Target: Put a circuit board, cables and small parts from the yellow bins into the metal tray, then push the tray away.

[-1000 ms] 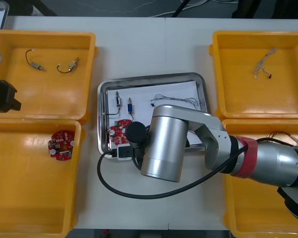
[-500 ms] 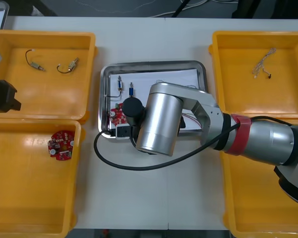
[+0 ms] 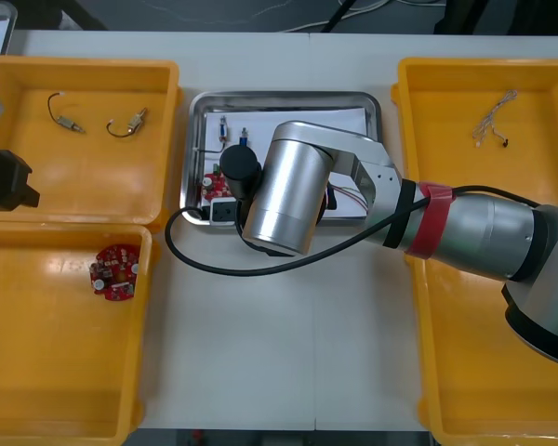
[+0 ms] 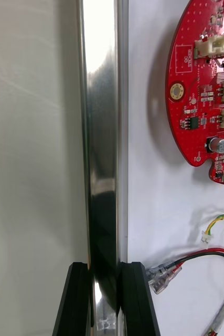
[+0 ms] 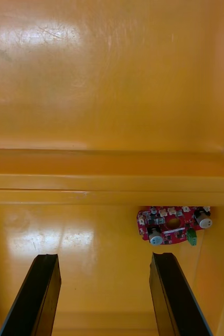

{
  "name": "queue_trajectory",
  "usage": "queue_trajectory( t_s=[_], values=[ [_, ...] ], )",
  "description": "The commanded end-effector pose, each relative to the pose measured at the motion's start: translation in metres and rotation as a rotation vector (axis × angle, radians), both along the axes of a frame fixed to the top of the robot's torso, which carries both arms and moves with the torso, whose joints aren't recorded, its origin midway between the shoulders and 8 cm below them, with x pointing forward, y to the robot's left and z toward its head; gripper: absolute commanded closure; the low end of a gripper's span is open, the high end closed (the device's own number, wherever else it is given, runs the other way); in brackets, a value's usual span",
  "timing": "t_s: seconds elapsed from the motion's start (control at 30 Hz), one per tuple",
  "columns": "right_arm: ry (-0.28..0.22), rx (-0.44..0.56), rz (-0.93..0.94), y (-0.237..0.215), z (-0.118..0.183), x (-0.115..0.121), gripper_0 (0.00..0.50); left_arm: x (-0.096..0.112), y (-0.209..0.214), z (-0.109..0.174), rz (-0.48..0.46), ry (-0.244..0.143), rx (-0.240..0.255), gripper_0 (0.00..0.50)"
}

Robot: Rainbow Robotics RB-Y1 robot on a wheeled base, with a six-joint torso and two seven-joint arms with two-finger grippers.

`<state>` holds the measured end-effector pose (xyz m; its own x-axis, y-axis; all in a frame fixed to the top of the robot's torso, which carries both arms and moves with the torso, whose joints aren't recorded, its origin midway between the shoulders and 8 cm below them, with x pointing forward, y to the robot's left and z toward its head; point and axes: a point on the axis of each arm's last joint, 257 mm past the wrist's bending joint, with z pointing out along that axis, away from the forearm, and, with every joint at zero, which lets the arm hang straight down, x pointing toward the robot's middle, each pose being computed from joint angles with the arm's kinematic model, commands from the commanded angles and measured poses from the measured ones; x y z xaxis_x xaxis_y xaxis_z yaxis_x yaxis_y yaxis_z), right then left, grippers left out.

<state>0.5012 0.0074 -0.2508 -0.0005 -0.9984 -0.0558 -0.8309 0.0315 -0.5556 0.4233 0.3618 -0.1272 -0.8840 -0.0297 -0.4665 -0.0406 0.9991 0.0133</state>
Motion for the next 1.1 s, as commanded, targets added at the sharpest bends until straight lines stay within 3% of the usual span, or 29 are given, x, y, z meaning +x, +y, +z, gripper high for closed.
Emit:
queue_trajectory(
  t_s=[0.03,0.5,1.1],
  values=[
    [-0.04,0.042,-0.017,0.012,0.024,0.018,0.5,0.0,0.02,0.014,-0.026,-0.029,0.065,0.0],
    [-0.122,0.076,-0.015,0.014,0.049,0.062,0.5,0.0,0.02,0.014,-0.026,-0.029,0.065,0.0],
    [-0.216,0.059,0.074,0.019,0.063,0.091,0.5,0.0,0.02,0.014,-0.026,-0.029,0.065,0.0]
  ],
)
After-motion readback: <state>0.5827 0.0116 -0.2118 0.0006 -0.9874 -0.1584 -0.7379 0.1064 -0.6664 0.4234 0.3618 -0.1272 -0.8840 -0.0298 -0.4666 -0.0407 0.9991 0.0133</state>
